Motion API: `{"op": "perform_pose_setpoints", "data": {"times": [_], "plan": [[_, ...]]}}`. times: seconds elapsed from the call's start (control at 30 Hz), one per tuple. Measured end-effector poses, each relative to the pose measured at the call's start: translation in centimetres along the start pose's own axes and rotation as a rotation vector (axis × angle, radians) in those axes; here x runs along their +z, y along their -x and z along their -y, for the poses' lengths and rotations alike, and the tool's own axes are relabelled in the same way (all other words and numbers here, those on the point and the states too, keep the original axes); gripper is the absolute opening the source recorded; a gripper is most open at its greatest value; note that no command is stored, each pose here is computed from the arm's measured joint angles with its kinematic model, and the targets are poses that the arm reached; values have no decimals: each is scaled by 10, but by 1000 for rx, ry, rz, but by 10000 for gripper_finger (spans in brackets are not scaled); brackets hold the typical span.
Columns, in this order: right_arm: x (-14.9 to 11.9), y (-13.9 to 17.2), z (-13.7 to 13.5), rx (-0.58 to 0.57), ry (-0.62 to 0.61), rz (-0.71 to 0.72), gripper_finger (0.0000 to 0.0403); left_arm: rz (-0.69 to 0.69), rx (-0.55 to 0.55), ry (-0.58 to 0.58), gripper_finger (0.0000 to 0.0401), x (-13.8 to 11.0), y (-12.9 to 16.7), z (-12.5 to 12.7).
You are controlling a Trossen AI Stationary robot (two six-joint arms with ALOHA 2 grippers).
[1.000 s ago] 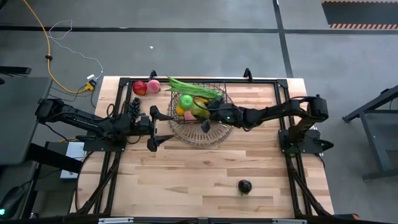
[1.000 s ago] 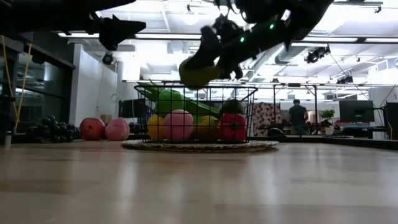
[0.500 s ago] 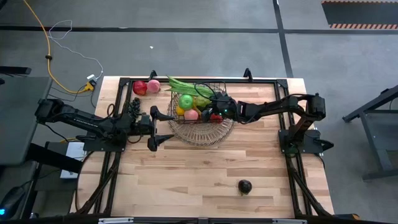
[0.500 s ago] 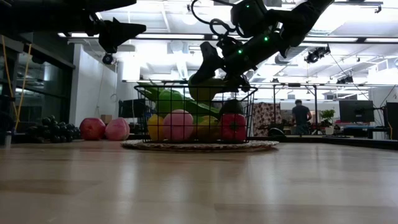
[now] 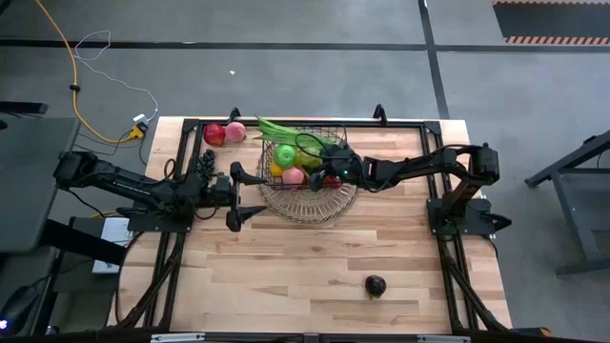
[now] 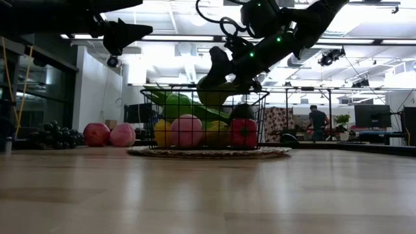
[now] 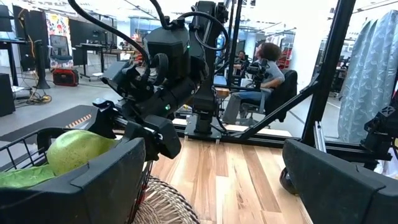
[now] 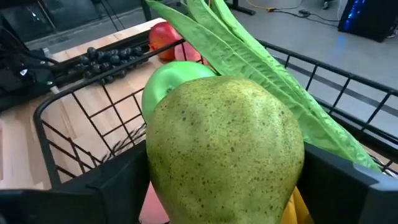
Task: Build produce basket
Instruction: Put the pear into the wire basket, then put the mangosteen into the wire basket
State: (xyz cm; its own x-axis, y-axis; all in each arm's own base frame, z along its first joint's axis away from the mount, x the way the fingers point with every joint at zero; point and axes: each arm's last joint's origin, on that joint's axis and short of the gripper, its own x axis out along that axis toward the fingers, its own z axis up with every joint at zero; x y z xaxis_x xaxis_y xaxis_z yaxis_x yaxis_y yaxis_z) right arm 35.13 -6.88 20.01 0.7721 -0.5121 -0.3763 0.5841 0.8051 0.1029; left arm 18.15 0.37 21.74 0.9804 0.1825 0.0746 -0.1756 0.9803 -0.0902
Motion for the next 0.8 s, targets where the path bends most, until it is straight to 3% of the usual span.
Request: {"op": "perform_pose_setpoints", "data": {"times": [0.13, 0.4, 0.57, 0.8], "plan": [[1, -1, 2, -2, -19, 7, 390, 0, 0, 0, 369, 0, 0, 0], [10, 10, -5, 34, 60, 41, 363, -4, 15, -10, 369, -1, 0, 0], [24, 43, -18, 101, 110, 86, 362, -25, 54, -8, 369, -2, 1, -2], [2, 97, -26, 237, 141, 137, 362, -40, 0, 18, 369, 3, 11, -2]]}}
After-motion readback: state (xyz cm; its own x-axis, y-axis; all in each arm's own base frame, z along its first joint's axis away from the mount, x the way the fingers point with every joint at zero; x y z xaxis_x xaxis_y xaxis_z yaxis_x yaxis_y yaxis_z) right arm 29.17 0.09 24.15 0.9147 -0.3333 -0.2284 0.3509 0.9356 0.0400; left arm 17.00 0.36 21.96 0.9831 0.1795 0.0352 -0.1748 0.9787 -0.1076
